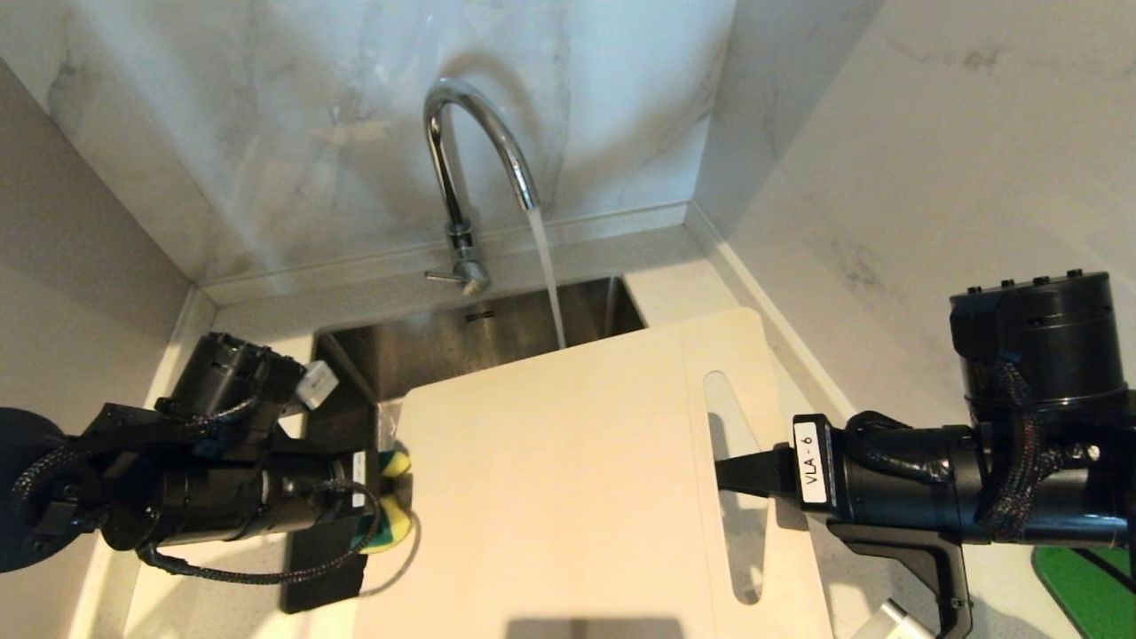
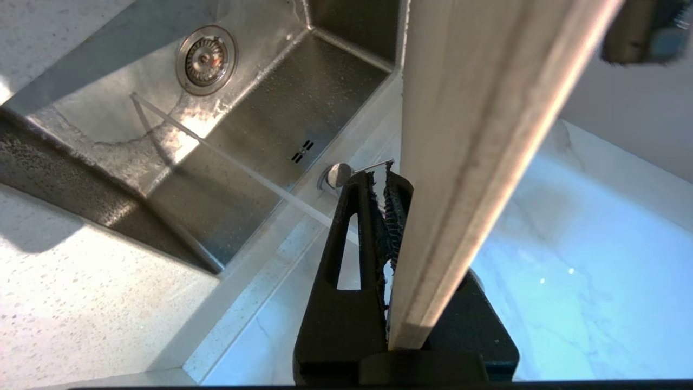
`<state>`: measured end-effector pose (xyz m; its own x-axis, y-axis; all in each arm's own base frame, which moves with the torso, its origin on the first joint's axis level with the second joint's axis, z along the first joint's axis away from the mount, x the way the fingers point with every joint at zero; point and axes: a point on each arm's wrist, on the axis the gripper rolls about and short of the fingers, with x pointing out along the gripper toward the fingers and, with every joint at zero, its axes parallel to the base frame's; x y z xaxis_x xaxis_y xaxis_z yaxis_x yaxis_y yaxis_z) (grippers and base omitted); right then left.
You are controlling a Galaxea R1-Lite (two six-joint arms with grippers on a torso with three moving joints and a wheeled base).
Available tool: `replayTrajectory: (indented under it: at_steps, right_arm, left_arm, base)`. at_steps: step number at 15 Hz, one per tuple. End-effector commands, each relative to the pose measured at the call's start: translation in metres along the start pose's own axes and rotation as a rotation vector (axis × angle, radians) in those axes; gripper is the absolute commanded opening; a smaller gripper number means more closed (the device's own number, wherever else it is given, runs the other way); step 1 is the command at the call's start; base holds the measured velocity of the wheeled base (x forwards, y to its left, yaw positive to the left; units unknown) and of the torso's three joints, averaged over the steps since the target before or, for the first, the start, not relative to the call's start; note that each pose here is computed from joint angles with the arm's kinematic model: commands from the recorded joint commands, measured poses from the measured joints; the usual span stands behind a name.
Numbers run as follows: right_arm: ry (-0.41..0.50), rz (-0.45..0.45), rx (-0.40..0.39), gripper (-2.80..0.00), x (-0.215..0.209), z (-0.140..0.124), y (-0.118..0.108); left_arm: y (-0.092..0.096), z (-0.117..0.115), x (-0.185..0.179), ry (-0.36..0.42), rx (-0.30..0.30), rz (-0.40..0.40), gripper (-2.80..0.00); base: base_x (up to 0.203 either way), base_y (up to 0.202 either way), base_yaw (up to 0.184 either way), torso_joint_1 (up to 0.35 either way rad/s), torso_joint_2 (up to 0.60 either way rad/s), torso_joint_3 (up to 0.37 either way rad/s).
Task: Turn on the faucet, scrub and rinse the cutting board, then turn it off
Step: Scrub the cutting board underwater
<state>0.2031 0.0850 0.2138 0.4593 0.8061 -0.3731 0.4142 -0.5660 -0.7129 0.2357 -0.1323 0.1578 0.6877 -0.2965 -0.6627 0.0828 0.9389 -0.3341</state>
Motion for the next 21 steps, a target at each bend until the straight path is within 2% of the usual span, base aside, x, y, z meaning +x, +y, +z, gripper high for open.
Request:
replayTrajectory:
  at_steps: [1,3,4,9,10,11,14,16,18,19,20,21]
  right_arm:
    - [0.0,-0.002,-0.015,-2.8,0.0,0.0,0.0]
    - [0.001,-0.003,-0.006,-2.8,0.0,0.0,-0.001]
    - [0.001,-0.002,-0.004,-2.8,0.0,0.0,0.0]
    - [-0.001,-0.001,-0.002,-2.8,0.0,0.0,0.0]
    - [0.0,-0.001,-0.002,-2.8,0.0,0.0,0.001]
    - [-0.001,0.001,-0.002,-2.8,0.001,0.0,0.001]
    - [0.0,0.0,-0.002,-2.8,0.001,-0.001,0.001]
    - [-0.002,0.001,0.0,-2.8,0.001,0.0,0.001]
    - [-0.003,0.002,0.001,-2.8,0.002,0.0,0.002]
    - [0.0,0.001,0.0,-2.8,0.001,-0.001,0.001]
    - [0.001,0.001,0.0,-2.8,0.001,-0.001,0.001]
    - [0.001,0.001,0.0,-2.8,0.0,0.0,0.001]
  left_arm:
    - [0.03,0.006,-0.004,-0.002,-0.075,0.023,-2.8]
    - [0.045,0.014,-0.012,-0.029,-0.107,0.023,-2.8]
    - [0.047,0.021,-0.02,-0.065,-0.106,0.015,-2.8]
    - [0.027,0.063,-0.079,-0.201,-0.096,-0.065,-2.8]
    - [0.021,0.071,-0.096,-0.219,-0.093,-0.087,-2.8]
    - [0.014,0.073,-0.111,-0.2,-0.081,-0.111,-2.8]
    - [-0.028,0.049,-0.124,-0.059,0.037,-0.25,-2.8]
    - [-0.058,0.027,-0.115,0.03,0.102,-0.289,-2.8]
    - [-0.085,0.007,-0.085,0.076,0.168,-0.203,-2.8]
    - [-0.099,-0.005,-0.073,0.059,0.206,-0.159,-2.8]
    - [-0.108,-0.017,-0.063,0.033,0.234,-0.114,-2.8]
    - [-0.106,-0.026,-0.054,0.044,0.25,-0.083,-2.8]
  base:
    - [0.0,0.0,0.0,0.0,0.0,0.0]
    - [0.0,0.0,0.0,0.0,0.0,0.0]
    - [0.0,0.0,0.0,0.0,0.0,0.0]
    - [0.0,0.0,0.0,0.0,0.0,0.0]
    - [0.0,0.0,0.0,0.0,0.0,0.0]
    - [0.0,0.0,0.0,0.0,0.0,0.0]
    - [0.0,0.0,0.0,0.0,0.0,0.0]
    - [0.0,0.0,0.0,0.0,0.0,0.0]
    - [0.0,0.0,0.0,0.0,0.0,0.0]
    - [0.0,0.0,0.0,0.0,0.0,0.0]
    - [0.0,0.0,0.0,0.0,0.0,0.0]
    - [0.0,0.0,0.0,0.0,0.0,0.0]
